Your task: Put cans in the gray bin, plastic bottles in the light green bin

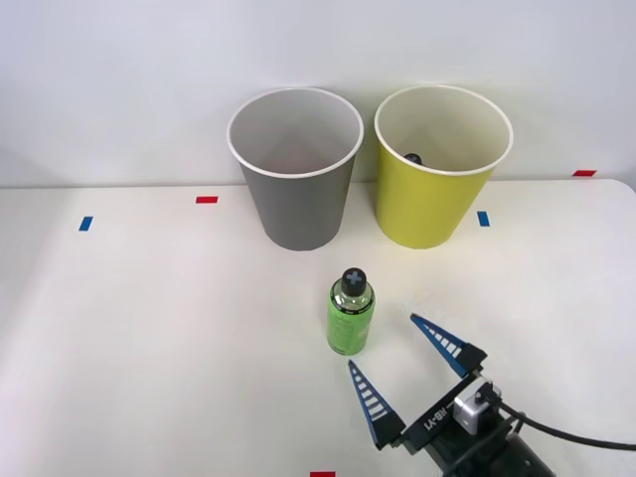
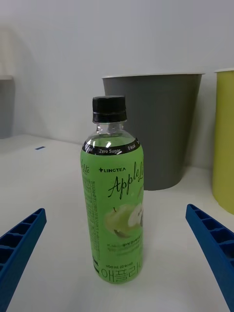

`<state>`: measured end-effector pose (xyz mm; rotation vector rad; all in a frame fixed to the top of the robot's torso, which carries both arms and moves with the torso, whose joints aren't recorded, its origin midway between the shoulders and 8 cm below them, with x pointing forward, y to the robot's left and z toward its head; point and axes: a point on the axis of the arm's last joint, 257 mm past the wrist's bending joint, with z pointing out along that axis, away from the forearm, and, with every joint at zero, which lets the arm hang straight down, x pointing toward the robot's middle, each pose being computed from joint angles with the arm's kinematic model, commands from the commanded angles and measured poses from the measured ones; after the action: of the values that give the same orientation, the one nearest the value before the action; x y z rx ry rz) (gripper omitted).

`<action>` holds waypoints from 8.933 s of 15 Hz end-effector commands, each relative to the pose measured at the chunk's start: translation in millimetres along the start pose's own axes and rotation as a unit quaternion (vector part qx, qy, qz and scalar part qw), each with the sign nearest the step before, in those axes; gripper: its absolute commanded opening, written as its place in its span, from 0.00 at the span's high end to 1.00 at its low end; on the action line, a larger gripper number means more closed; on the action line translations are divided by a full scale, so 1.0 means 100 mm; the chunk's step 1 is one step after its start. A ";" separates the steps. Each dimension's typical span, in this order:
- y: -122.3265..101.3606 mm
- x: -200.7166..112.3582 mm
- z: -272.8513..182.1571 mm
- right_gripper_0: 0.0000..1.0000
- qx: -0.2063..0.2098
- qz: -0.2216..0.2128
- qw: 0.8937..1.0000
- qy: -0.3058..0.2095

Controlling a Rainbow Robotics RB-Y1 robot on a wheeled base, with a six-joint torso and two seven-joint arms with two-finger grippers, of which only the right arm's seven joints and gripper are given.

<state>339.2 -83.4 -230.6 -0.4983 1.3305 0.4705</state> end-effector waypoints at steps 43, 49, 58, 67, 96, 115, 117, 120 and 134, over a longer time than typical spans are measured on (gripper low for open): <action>0.07 -0.86 1.31 1.00 -0.032 0.048 0.997 -0.059; -0.16 -1.70 1.43 1.00 -0.023 0.067 0.994 -0.084; -0.87 -2.90 2.00 1.00 0.022 0.073 0.992 -0.102; -1.85 -2.67 2.58 1.00 0.082 0.020 0.994 -0.069; -2.15 -2.01 1.45 0.00 0.149 -0.050 0.987 -0.019; -1.30 -0.44 -0.50 0.00 0.271 0.106 0.954 0.073; -1.29 -0.39 -0.56 0.00 0.274 0.099 0.953 0.083; -1.25 -0.34 -0.50 0.00 0.291 0.072 0.950 0.089; -0.50 0.12 -0.94 0.00 0.230 -0.054 0.969 0.074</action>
<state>316.0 -182.8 -242.6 -0.2112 1.4632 -0.0054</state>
